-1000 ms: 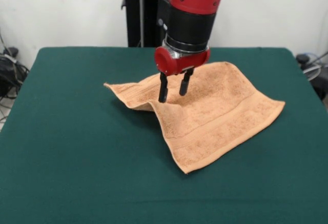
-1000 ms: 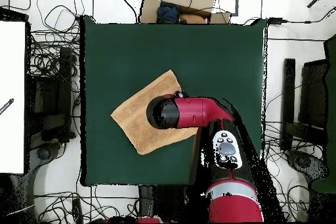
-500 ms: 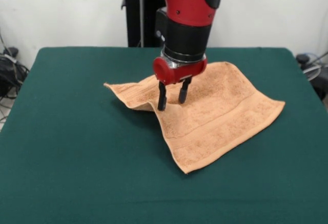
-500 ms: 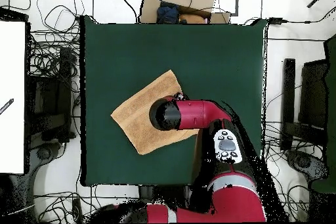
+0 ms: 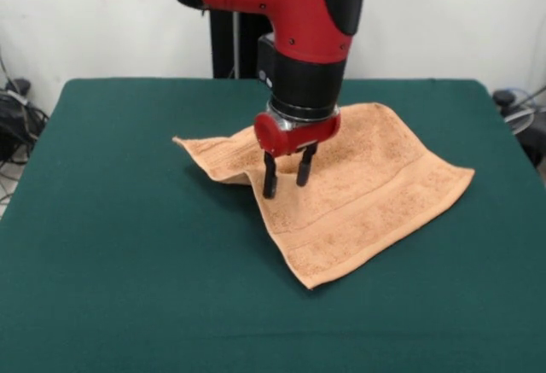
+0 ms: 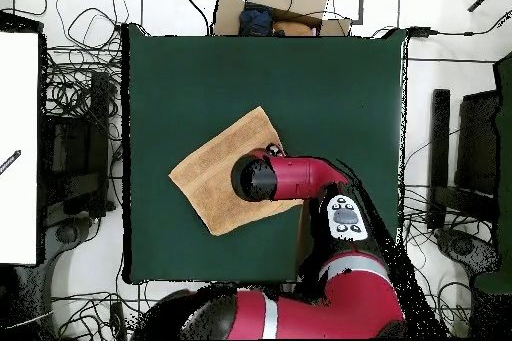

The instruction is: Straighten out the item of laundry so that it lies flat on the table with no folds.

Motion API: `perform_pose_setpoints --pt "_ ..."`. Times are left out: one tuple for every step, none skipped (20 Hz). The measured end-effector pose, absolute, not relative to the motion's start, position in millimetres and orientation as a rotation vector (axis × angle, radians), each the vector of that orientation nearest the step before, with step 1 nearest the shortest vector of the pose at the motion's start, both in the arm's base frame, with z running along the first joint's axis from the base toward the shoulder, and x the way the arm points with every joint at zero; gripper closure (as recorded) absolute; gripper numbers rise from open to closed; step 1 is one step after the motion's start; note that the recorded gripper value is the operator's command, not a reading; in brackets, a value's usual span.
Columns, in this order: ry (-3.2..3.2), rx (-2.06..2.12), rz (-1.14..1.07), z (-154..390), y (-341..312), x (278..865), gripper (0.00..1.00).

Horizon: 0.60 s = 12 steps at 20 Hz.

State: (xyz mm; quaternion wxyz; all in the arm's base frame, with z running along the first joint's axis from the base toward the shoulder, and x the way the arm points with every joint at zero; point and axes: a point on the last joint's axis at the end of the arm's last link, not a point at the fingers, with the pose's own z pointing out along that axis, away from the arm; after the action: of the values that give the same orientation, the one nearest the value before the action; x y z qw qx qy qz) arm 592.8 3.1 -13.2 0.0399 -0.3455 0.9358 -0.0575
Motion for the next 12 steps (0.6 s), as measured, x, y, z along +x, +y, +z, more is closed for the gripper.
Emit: perform_pose_setpoints --pt "2.865 -1.058 -0.175 -15 4 592 0.00" --pt "2.862 -1.058 -0.174 -18 4 592 0.00" --pt "2.859 -1.057 -0.173 -20 4 591 0.00" --pt "2.855 -1.056 -0.172 -23 5 590 0.00" --pt "2.852 -1.056 -0.171 -25 6 590 0.00" --pt "2.849 -1.055 -0.170 -28 6 589 0.00" --pt "2.846 -1.054 -0.169 -31 6 588 0.00" --pt "2.841 -1.053 -0.169 -34 6 587 0.00" --pt "2.837 -1.054 -0.170 -37 7 586 0.00" --pt "2.831 -1.057 -0.172 -39 7 585 0.00" --pt "2.819 -1.061 -0.174 -44 7 583 0.00" --pt "2.816 -1.062 -0.174 -46 7 582 0.00"
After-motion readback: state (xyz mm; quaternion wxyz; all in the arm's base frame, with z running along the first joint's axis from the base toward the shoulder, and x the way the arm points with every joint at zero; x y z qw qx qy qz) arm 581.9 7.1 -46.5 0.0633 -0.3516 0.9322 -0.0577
